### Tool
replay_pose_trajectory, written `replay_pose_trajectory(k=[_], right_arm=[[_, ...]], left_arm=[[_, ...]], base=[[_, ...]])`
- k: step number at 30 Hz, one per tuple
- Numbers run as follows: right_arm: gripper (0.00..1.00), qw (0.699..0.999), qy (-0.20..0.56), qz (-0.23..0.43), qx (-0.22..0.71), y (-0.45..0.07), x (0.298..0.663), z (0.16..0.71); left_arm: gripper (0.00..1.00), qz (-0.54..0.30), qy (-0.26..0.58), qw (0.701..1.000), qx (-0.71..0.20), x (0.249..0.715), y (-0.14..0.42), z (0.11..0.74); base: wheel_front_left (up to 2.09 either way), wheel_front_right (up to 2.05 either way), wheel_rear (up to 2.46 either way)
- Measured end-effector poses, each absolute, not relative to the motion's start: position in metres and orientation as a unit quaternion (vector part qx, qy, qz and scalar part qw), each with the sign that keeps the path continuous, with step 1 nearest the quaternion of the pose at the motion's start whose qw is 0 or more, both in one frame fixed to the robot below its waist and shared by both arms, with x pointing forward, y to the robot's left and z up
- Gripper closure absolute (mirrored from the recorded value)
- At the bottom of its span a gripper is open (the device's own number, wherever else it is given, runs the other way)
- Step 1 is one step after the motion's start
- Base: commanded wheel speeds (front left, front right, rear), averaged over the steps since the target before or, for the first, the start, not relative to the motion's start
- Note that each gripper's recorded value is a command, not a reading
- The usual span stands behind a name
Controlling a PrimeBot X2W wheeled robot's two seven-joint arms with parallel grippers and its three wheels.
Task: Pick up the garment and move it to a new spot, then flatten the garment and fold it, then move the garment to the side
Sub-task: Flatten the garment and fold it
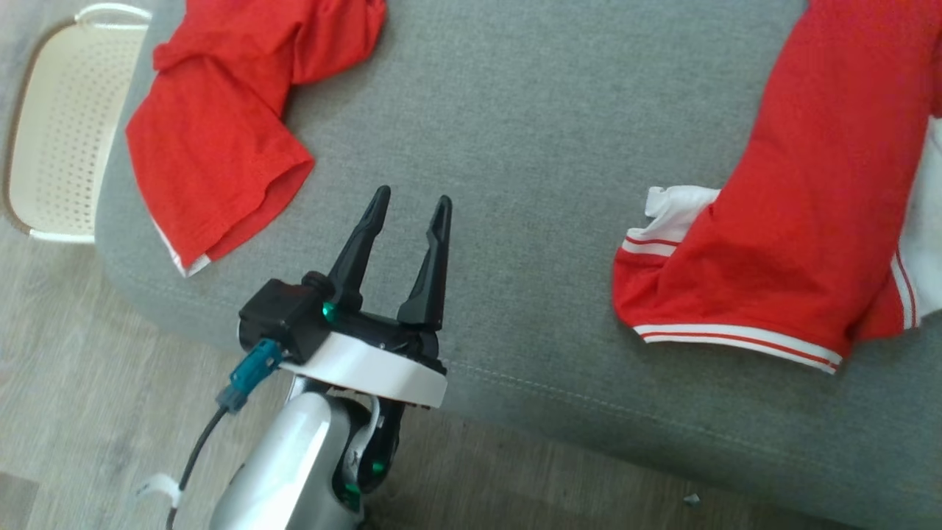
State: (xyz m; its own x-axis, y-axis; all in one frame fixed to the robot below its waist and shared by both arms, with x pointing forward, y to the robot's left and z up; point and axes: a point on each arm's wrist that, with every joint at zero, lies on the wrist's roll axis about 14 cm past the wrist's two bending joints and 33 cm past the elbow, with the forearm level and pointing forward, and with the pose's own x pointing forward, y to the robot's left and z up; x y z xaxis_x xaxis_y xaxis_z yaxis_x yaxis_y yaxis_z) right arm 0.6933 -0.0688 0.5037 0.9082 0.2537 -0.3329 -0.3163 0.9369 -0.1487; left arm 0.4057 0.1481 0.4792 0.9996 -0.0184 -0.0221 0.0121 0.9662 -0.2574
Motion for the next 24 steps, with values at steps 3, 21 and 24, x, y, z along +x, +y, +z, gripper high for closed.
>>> replay_pose_trajectory(k=[3, 21, 24], right_arm=[[0.0, 0.969, 0.172, 0.156, -0.086, -0.061, 0.686, 0.484], [0.0, 0.987, 0.034, 0.15, 0.042, -0.097, 0.589, 0.537], [0.0, 0.987, 0.012, 0.154, 0.04, -0.109, 0.563, 0.543]], left_arm=[[0.0, -0.009, 0.015, 0.992, -0.127, 0.409, 0.148, 0.476], [0.0, -0.117, -0.058, 0.983, -0.129, 0.43, 0.085, 0.524], [0.0, -0.131, -0.062, 0.98, -0.134, 0.428, 0.074, 0.528]], base=[[0.0, 0.0, 0.0], [0.0, 0.0, 0.0], [0.0, 0.0, 0.0]])
